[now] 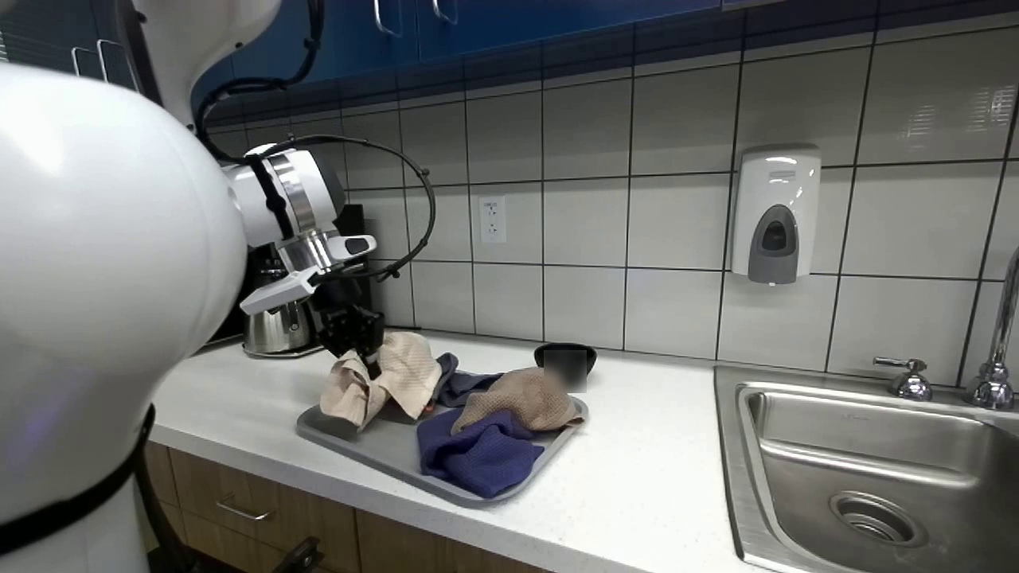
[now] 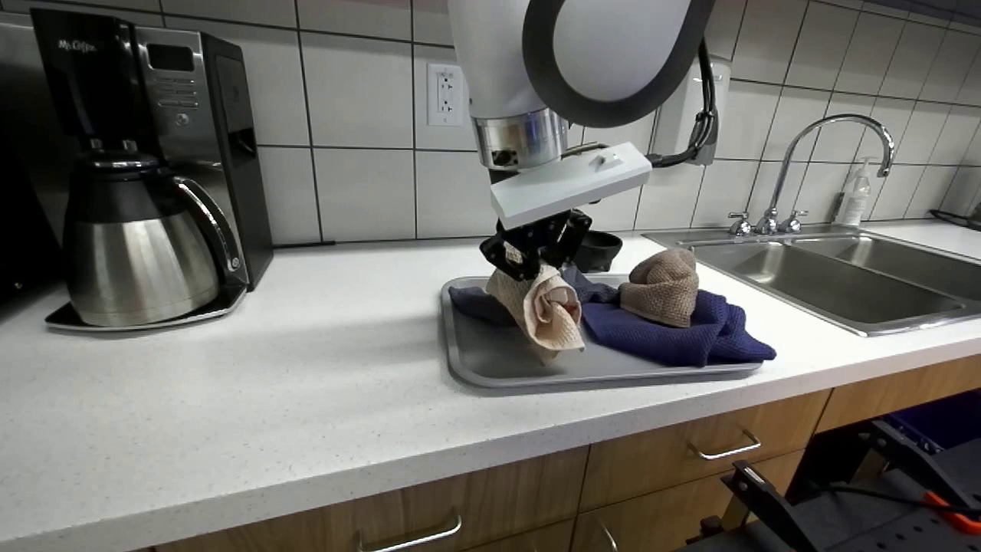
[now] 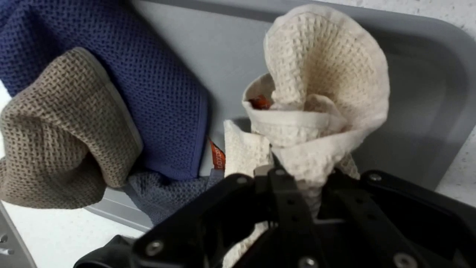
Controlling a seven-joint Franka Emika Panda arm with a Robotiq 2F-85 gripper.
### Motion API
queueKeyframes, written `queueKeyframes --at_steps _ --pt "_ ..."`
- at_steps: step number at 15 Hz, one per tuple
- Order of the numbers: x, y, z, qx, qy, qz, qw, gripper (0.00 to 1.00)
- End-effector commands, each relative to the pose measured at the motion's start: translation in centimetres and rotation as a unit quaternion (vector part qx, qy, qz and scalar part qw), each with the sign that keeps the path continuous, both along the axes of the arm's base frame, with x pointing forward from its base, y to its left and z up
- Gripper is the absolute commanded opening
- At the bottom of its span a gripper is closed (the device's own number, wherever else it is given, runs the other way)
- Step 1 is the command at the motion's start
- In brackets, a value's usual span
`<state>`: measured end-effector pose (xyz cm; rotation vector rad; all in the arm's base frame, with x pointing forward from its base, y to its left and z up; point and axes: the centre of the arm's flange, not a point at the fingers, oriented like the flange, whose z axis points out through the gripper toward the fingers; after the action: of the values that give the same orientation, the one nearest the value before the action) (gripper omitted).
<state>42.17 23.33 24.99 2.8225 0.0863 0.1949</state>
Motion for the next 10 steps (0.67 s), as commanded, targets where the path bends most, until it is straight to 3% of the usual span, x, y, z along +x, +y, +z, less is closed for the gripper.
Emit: queueKeyframes --at_steps 1,10 --pt "1.1 0.3 -1.7 -0.016 0.006 -0.018 0.9997 0.03" --pt "2.4 -0.3 -3.9 -0.034 0.016 -0.045 0.9983 0.03"
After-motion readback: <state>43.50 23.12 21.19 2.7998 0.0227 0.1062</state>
